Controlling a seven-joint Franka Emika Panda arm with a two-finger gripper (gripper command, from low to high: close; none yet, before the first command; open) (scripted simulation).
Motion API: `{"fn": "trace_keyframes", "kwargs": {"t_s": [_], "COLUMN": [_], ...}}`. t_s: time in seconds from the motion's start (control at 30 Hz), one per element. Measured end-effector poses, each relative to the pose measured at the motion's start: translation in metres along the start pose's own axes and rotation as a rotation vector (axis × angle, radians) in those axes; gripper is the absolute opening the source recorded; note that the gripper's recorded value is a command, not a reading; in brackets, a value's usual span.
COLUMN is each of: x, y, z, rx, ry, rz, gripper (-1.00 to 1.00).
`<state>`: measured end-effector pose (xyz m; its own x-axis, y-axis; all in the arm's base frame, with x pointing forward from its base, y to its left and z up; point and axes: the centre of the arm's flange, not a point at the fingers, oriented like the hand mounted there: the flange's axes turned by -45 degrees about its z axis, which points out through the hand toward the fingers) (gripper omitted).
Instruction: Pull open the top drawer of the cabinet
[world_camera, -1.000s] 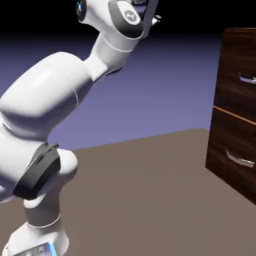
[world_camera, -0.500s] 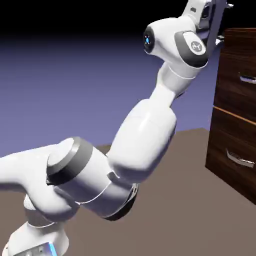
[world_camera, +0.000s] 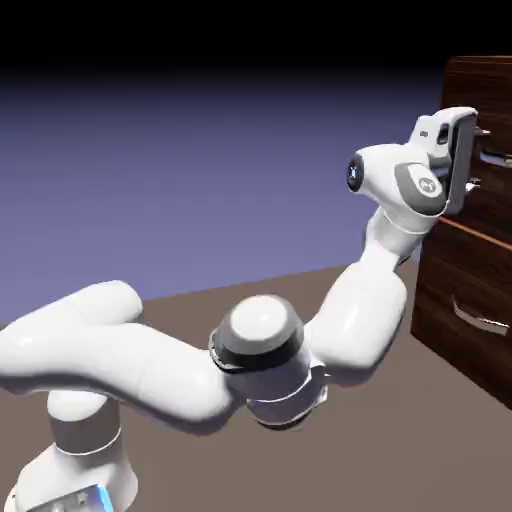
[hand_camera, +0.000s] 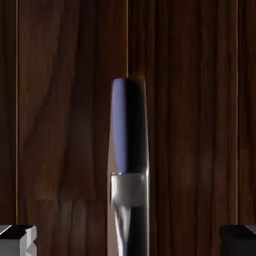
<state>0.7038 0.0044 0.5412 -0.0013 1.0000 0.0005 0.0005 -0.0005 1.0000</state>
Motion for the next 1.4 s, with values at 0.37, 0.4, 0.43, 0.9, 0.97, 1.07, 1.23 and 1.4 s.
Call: {"fn": "trace_keyframes", "kwargs": {"t_s": [0.37,0.4,0.43,0.9,0.97,1.07,1.23,1.4], "x": [0.000,0.000,0.000,0.000,0.000,0.000,0.001,0.000], "y": [-0.001,-0.001,-0.001,-0.001,-0.001,-0.001,-0.001,0.000], "z": [0.002,-0.005,-0.012,-0.135,-0.156,-0.188,-0.247,-0.279], "rx": [0.001,0.001,0.001,0.002,0.002,0.002,0.002,-0.001], "ry": [0.000,0.000,0.000,0.000,0.000,0.000,0.000,0.000], "rz": [0.000,0.000,0.000,0.000,0.000,0.000,0.000,0.001], "gripper": [-1.00,-1.00,-1.00,-1.00,-1.00,-1.00,-1.00,1.00]}}
